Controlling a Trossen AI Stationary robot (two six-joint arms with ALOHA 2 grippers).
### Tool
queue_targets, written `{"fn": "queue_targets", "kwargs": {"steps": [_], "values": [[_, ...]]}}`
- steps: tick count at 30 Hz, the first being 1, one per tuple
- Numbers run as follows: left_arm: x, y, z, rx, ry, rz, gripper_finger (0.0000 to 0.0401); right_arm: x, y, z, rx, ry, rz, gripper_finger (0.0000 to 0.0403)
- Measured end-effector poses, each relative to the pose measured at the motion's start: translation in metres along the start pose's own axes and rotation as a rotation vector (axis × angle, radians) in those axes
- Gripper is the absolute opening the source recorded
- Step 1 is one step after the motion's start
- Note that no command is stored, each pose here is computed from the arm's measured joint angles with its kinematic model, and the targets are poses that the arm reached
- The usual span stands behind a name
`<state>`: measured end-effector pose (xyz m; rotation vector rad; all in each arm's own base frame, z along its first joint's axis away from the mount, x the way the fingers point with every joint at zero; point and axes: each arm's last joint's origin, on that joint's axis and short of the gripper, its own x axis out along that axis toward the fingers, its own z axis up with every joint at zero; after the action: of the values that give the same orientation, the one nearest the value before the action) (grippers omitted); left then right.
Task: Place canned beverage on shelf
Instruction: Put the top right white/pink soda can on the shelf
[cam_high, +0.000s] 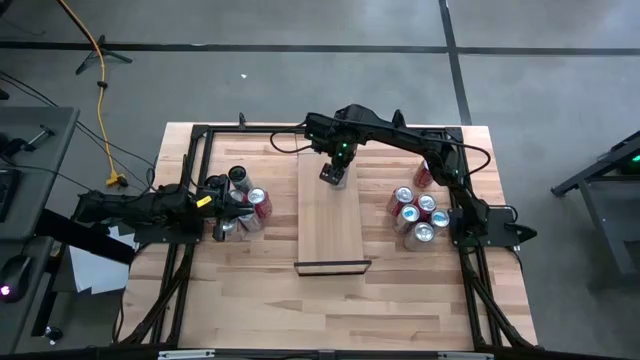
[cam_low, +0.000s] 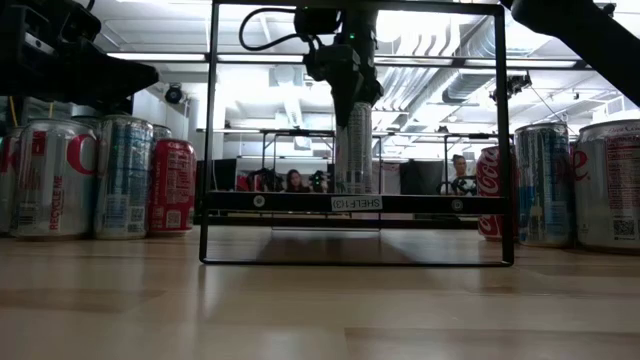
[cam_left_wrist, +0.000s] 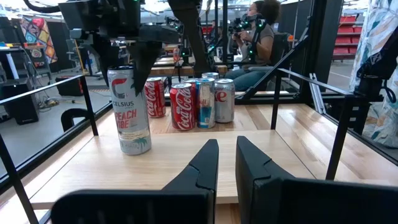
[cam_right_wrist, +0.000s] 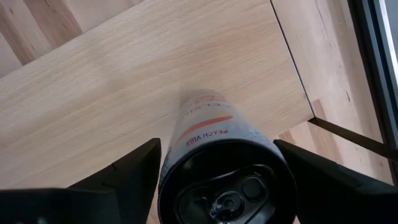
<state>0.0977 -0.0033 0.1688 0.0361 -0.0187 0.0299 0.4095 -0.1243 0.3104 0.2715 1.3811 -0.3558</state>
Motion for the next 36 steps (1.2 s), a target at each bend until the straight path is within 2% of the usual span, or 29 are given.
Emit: {"fn": "queue_targets", "kwargs": {"steps": [9,12,19,26,30,36], "values": [[0.0,0.0,0.0,0.0,0.0,0.0,0.0005,0.0,0.0,0.0,-0.002,0.001,0.007,0.0377],[0.0,0.0,0.0,0.0,0.0,0.0,0.0005,0.0,0.001,-0.001,-0.007,0.012,0.051,0.0386],[0.0,0.0,0.0,0.0,0.0,0.0,0.0005,-0.007,0.0,-0.004,-0.049,0.004,0.07,0.0387],[0.0,0.0,0.0,0.0,0.001,0.0,0.0005,-0.036,-0.008,-0.011,-0.053,-0.089,0.074,0.0387],[0.0,0.0,0.0,0.0,0.0,0.0,0.0005,-0.067,-0.015,-0.024,-0.054,-0.164,0.074,0.0387],[0.0,0.0,0.0,0.0,0.001,0.0,0.0005,-0.107,-0.021,-0.046,-0.053,-0.27,-0.018,0.0387]]}}
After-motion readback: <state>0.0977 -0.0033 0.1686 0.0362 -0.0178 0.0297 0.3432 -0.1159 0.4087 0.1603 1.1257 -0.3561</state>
